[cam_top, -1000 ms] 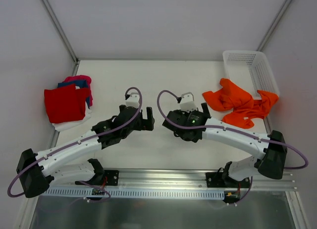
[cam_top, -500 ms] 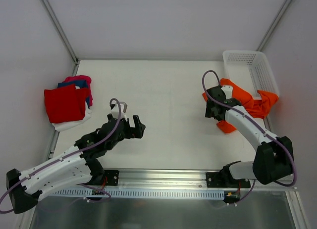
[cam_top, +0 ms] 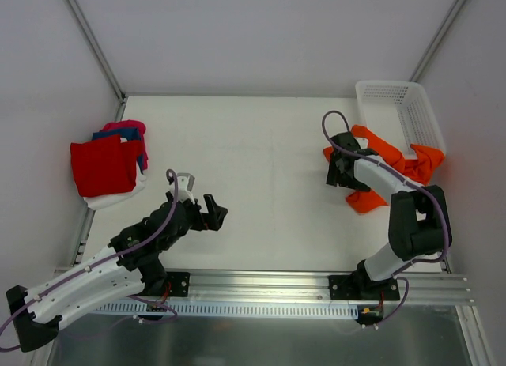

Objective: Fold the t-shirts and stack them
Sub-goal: Grab the tshirt from the pile

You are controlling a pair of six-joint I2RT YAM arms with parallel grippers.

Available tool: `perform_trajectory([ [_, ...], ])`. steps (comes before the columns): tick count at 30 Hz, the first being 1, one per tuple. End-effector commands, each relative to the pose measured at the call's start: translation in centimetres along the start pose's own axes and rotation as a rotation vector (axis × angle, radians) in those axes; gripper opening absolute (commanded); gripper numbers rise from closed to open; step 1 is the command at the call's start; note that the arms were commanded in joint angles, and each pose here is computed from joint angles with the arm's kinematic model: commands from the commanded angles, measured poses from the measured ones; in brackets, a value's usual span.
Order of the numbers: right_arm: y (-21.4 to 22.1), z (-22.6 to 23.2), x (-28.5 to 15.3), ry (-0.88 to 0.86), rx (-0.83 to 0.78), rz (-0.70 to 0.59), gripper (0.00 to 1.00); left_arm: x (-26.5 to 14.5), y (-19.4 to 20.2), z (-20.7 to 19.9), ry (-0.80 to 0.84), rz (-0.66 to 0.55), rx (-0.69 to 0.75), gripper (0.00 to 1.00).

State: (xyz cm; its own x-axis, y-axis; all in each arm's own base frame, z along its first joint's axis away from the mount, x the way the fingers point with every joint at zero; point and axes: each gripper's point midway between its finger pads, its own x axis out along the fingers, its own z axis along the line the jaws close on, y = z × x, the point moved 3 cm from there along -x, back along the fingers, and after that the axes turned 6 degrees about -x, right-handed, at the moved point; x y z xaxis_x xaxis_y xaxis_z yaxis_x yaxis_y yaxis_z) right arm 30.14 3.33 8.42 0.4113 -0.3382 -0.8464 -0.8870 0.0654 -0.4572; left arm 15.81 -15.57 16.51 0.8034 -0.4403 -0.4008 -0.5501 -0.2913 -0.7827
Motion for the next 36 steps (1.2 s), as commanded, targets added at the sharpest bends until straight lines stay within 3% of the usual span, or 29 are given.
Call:
perform_trajectory([
  [1,0.7,-1.3,0.0,0.021,0.034,0.002,0.88,0.1,1.0,0.2,0.006,0.027,-0.014,0.99],
  [11,1.5,-2.1,-0.3,0.031,0.043,0.004,0.88,0.4,1.6,-0.1,0.002,0.076,0.000,0.99],
  [13,1.7,-2.0,0.1,0.033,0.030,0.022,0.81,0.3,1.7,0.1,0.000,0.074,-0.010,0.99],
  [14,1.9,-1.9,0.3,0.034,0.024,0.031,0.73,0.4,2.0,0.4,-0.010,0.075,-0.017,0.99],
  [15,2.1,-2.0,0.4,0.036,0.017,0.038,0.48,0.3,2.0,0.4,-0.008,0.070,-0.023,0.99],
  [16,2.3,-2.0,0.6,0.041,0.011,0.047,0.29,0.3,2.2,0.6,-0.011,0.071,-0.024,0.99],
  [18,2.6,-2.0,0.7,0.044,0.011,0.052,0.00,0.2,2.1,0.6,-0.005,0.065,-0.032,0.99],
  [22,2.0,-1.9,-0.7,0.001,0.001,0.026,0.01,0.1,2.1,1.0,-0.015,0.051,-0.033,0.99],
  [24,0.9,-2.4,-3.5,-0.010,0.000,-0.038,0.00,0.2,1.9,1.1,-0.029,0.041,-0.031,0.99],
  [30,-1.8,-5.2,-15.9,-0.137,0.032,-0.307,0.00,0.7,1.8,1.3,-0.081,0.041,-0.043,0.99],
  [36,-0.6,-8.6,-26.0,-0.294,0.047,-0.486,0.01,1.5,2.0,1.5,-0.133,0.056,-0.050,0.99],
])
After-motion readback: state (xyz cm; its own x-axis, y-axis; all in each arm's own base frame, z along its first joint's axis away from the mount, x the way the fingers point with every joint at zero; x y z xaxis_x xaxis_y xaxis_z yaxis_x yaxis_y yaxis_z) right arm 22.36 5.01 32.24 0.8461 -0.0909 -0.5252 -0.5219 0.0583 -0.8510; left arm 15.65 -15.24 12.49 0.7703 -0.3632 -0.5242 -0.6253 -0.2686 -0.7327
